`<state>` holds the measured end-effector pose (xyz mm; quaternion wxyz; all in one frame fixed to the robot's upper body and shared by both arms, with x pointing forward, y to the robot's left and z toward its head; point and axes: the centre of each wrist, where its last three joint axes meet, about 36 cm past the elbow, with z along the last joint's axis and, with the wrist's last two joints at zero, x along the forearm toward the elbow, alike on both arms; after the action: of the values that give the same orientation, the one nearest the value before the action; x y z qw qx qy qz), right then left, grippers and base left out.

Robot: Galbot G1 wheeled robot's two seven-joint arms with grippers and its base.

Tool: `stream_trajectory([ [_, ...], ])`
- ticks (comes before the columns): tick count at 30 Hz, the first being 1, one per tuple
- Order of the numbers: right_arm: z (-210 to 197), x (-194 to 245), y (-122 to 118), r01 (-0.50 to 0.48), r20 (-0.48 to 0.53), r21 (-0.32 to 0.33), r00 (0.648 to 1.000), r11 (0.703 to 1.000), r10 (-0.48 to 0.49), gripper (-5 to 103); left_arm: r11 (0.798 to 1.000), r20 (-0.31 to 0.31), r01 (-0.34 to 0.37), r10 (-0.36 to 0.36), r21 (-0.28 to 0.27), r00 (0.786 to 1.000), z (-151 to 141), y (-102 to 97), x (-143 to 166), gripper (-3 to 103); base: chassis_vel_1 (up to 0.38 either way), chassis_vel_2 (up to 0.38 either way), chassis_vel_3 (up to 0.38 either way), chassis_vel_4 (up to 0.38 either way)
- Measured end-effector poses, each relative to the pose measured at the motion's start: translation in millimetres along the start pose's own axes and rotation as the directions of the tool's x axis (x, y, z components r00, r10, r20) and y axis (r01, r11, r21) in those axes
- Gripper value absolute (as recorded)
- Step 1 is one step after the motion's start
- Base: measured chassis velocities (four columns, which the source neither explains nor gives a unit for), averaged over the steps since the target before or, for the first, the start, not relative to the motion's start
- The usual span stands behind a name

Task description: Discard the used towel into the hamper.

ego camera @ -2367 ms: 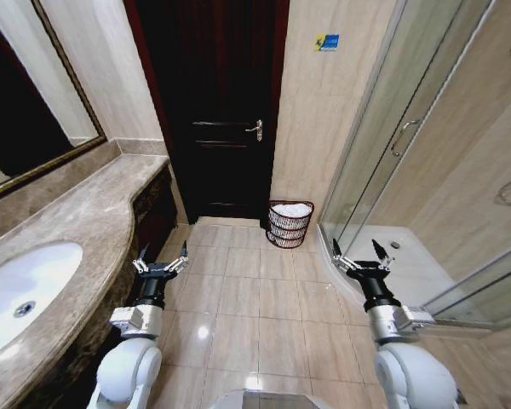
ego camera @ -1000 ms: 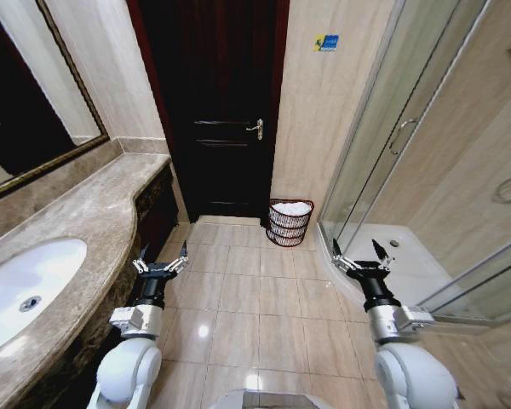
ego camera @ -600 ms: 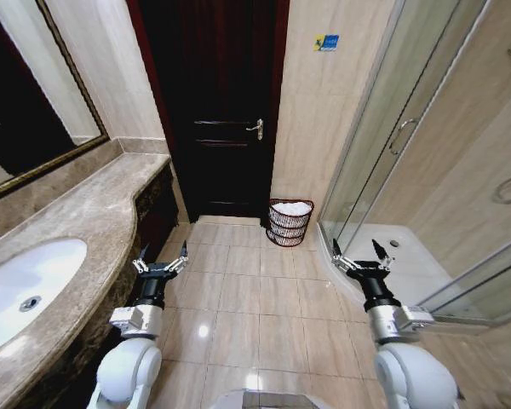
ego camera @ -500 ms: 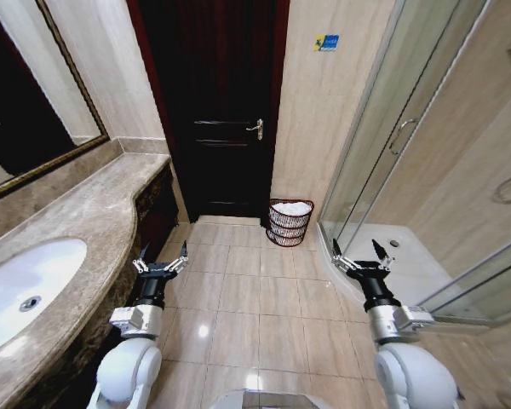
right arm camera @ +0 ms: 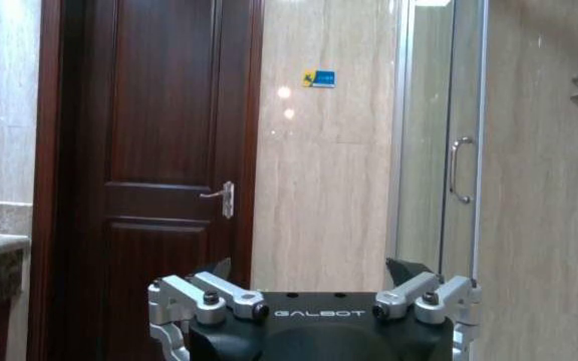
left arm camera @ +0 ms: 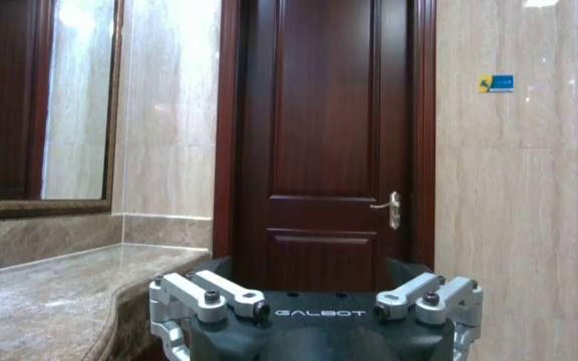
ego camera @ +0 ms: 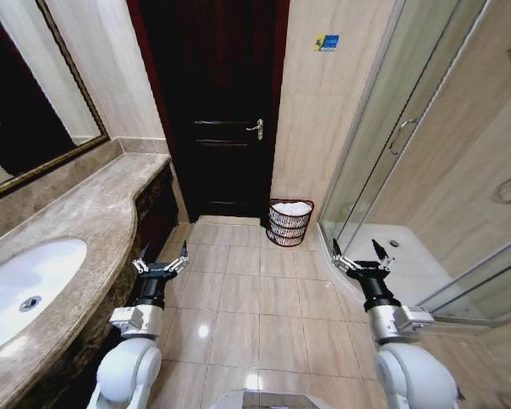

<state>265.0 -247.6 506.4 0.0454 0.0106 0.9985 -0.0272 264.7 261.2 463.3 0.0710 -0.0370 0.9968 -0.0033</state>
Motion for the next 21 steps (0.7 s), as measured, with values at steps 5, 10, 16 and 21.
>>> stream_trajectory([
  [5,0.0,0.0,0.0,0.000,0.000,0.000,1.000,1.000,0.000,100,1.000,0.000,0.000,0.000,0.000,1.000,0.0,0.0,0.0,100,0.000,0.000,0.000,0.000],
  [10,0.0,0.0,0.0,0.000,0.000,0.000,1.000,1.000,0.000,100,1.000,0.000,0.000,0.000,0.000,1.000,0.0,0.0,0.0,100,0.000,0.000,0.000,0.000],
  [16,0.0,0.0,0.0,0.000,0.000,0.000,1.000,1.000,0.000,100,1.000,0.000,0.000,0.000,0.000,1.000,0.0,0.0,0.0,100,0.000,0.000,0.000,0.000],
  [21,0.0,0.0,0.0,0.000,0.000,0.000,1.000,1.000,0.000,100,1.000,0.000,0.000,0.000,0.000,1.000,0.0,0.0,0.0,100,0.000,0.000,0.000,0.000],
])
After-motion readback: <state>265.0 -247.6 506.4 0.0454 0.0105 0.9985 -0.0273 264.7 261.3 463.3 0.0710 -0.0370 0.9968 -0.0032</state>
